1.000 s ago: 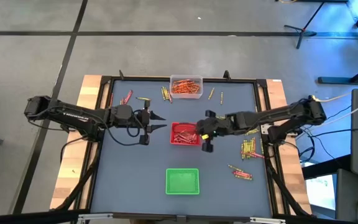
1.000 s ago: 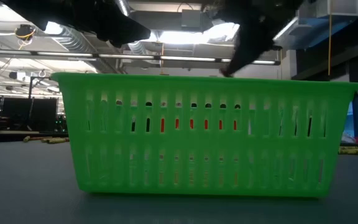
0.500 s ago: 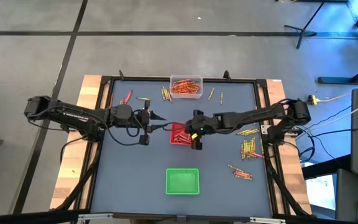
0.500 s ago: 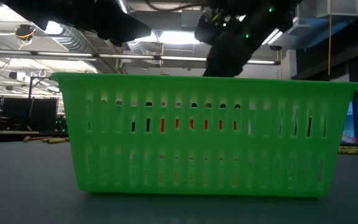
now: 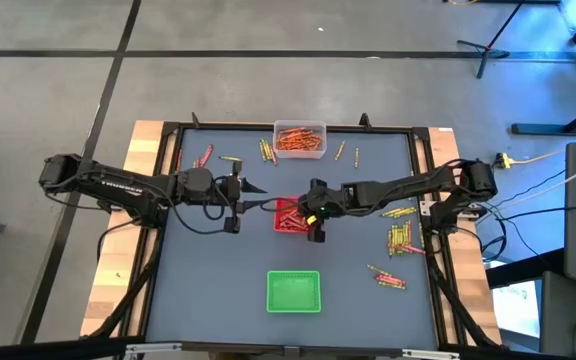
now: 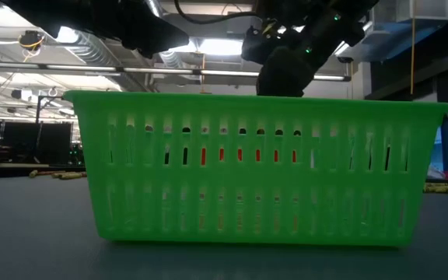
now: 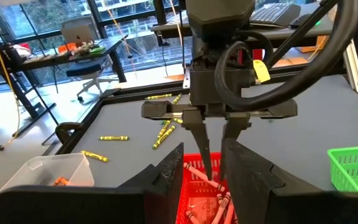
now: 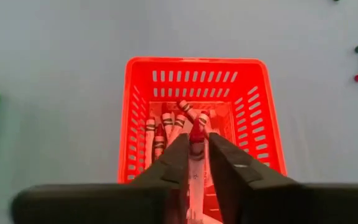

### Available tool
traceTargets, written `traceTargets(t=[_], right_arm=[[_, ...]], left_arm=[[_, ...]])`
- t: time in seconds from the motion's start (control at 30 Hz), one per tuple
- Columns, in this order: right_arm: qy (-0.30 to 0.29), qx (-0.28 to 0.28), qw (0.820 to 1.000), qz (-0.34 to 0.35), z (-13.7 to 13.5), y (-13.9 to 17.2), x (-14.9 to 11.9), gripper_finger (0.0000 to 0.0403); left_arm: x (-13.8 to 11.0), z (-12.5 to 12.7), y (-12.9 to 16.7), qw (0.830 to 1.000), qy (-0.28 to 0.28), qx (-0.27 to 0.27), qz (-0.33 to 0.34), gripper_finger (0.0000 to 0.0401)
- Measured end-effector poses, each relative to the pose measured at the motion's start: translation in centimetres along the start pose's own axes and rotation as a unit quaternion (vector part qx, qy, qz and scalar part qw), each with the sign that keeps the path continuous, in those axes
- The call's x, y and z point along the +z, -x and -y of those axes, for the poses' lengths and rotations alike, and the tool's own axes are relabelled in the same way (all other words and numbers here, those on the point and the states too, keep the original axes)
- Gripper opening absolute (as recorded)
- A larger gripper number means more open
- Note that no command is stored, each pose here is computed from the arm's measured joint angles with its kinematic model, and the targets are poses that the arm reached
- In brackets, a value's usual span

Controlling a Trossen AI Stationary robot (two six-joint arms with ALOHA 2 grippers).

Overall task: Sort crayons
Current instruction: Put the red crayon into the red bin

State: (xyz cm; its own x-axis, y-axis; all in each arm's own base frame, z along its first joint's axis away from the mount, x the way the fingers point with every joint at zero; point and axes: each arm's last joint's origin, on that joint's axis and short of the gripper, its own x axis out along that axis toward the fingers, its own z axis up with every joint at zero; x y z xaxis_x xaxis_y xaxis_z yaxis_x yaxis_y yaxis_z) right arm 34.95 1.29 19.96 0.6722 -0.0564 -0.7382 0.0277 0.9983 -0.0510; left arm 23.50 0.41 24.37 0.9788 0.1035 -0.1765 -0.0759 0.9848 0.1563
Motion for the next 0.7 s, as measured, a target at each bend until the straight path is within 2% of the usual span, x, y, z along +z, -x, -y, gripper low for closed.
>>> traceTargets(t=[0.17, 0.27, 0.47, 0.7], right_arm=[[0.0, 0.009, 1.0, -0.011, 0.0, 0.6, 0.0, 0.0132], [-0.009, 0.031, 0.999, -0.031, 0.0, 2.5, 0.6, 0.0154], [-0.064, 0.084, 0.99, -0.095, -0.3, 7.6, 0.1, 0.0159], [-0.095, 0.049, 0.981, -0.164, -2.4, 11.8, -2.8, 0.0155]], left_arm=[[0.0, 0.0, 0.0, 1.0, 0.0, 0.0, 0.0, 0.0099], [0.0, 0.0, 0.0, 1.0, 0.0, 0.0, 0.0, 0.0099], [0.0, 0.0, 0.0, 1.0, 0.001, 0.0, -0.001, 0.0099], [0.0, 0.0, 0.0, 1.0, 0.001, -0.006, 0.0, 0.0099]])
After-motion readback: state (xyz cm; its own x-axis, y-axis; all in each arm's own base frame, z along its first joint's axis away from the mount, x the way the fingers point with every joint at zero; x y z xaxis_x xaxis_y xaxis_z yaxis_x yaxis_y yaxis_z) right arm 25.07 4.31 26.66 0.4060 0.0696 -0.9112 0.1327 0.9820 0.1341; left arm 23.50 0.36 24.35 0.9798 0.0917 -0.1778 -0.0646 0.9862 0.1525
